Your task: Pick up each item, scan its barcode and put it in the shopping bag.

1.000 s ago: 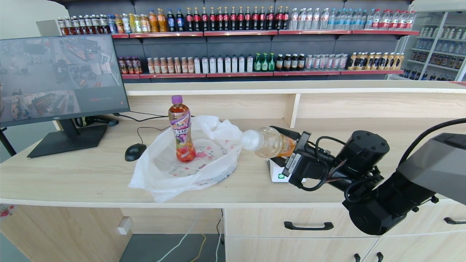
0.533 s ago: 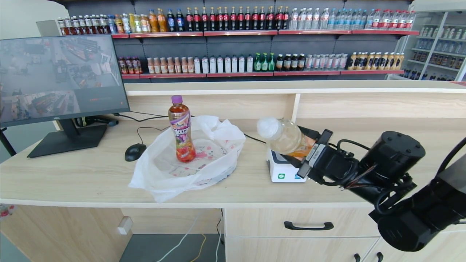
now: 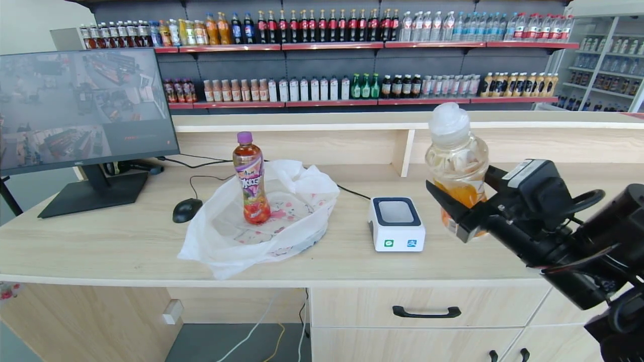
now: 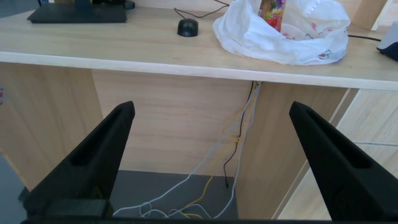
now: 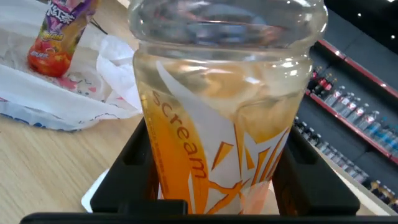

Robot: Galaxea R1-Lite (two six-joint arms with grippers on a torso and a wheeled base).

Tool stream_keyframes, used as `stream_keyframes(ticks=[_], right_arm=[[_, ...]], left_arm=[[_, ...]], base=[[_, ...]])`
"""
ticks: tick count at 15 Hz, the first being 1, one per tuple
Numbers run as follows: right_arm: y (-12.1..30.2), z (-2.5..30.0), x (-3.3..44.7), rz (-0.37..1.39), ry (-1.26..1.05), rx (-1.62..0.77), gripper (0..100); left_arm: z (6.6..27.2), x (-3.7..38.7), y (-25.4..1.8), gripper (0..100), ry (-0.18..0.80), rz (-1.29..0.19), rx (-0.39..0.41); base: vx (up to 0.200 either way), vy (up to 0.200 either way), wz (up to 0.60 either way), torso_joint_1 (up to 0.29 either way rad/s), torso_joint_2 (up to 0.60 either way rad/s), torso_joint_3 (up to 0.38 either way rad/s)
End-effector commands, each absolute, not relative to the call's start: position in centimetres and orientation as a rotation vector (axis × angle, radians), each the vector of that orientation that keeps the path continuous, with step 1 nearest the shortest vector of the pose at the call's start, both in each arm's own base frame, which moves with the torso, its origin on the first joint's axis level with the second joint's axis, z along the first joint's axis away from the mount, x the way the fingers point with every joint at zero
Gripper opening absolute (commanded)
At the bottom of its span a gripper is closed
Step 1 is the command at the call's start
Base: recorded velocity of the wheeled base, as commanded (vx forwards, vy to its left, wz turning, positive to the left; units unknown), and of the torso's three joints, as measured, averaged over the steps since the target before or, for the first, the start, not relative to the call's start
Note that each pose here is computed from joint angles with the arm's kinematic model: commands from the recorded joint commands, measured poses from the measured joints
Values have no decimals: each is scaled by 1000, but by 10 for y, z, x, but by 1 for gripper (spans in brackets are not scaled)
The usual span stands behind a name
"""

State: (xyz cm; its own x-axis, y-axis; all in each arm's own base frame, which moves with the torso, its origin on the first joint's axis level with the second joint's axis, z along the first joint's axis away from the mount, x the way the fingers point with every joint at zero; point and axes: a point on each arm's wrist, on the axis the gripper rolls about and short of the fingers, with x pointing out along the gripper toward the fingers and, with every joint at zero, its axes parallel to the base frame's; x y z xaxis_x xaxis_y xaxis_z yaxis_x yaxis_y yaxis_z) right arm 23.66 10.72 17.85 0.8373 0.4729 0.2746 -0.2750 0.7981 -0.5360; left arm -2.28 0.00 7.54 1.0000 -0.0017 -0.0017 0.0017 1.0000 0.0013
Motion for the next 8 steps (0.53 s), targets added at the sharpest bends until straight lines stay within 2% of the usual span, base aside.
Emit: stream_keyframes(ticks=[1, 2, 6, 8], right_arm=[[101, 186, 222, 386, -422, -467, 0], [99, 183, 219, 341, -381, -402, 0], [101, 177, 218, 368, -307, -177, 0], [100, 178, 220, 366, -301, -143, 0]], left_arm=[[75, -23, 0, 100, 2, -2, 0], [75, -23, 0, 100, 2, -2, 2], [75, -23, 0, 100, 2, -2, 2], [75, -23, 0, 100, 2, -2, 2]], base=[[0, 0, 0, 0, 0, 0], [0, 0, 0, 0, 0, 0], [0, 0, 0, 0, 0, 0], [0, 0, 0, 0, 0, 0]])
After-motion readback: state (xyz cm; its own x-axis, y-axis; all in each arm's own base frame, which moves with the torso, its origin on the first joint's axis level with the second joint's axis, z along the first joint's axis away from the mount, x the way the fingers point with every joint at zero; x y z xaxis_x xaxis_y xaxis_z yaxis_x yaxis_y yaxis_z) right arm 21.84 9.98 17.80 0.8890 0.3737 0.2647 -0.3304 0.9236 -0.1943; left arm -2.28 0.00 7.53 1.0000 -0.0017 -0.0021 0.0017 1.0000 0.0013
